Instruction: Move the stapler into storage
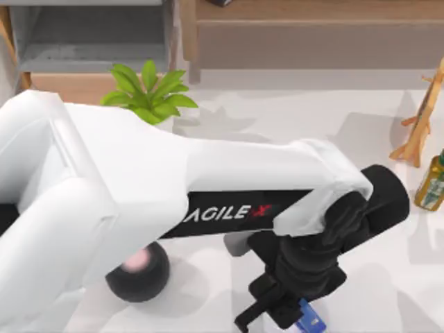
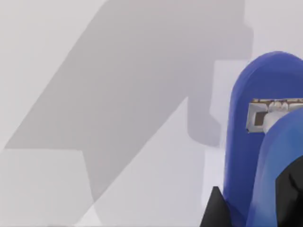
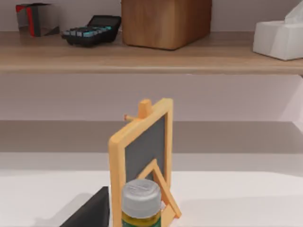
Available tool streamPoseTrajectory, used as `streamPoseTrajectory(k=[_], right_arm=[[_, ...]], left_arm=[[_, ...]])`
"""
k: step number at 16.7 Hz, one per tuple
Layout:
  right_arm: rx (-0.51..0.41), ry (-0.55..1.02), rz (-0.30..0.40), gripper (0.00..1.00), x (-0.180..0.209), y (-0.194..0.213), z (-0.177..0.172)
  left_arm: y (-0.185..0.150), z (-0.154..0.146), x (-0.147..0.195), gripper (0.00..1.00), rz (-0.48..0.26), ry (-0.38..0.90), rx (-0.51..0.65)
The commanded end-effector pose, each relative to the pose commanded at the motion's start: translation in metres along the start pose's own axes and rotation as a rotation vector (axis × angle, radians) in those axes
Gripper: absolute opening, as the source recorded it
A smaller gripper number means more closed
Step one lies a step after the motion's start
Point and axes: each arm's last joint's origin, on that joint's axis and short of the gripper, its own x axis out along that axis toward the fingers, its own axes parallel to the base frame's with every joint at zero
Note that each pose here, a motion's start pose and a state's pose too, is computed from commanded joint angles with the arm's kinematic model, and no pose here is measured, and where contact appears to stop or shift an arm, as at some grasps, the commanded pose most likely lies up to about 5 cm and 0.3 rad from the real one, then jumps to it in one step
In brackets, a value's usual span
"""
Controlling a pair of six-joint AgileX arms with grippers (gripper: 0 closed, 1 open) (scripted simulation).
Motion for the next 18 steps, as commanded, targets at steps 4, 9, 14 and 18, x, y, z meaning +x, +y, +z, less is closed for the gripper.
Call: streamPoseTrajectory(k=[4, 9, 14, 18], right_arm=[[0.0, 0.0, 0.0, 1.0, 0.0, 0.0, 0.0], [0.0, 0.0, 0.0, 1.0, 0.0, 0.0, 0.0], [0.0, 0.0, 0.0, 1.0, 0.0, 0.0, 0.0], [0.0, 0.0, 0.0, 1.0, 0.0, 0.0, 0.0]], left_arm=[[0.0, 0.0, -0.002, 0.0, 0.002, 0.0, 0.001], [-0.012, 0.036, -0.028, 0.0, -0.078, -0.006, 0.003], [-0.016, 0.154, -0.095, 0.0, -0.228, -0.104, 0.01], [0.023, 0.273, -0.138, 0.0, -0.226, -0.248, 0.034]])
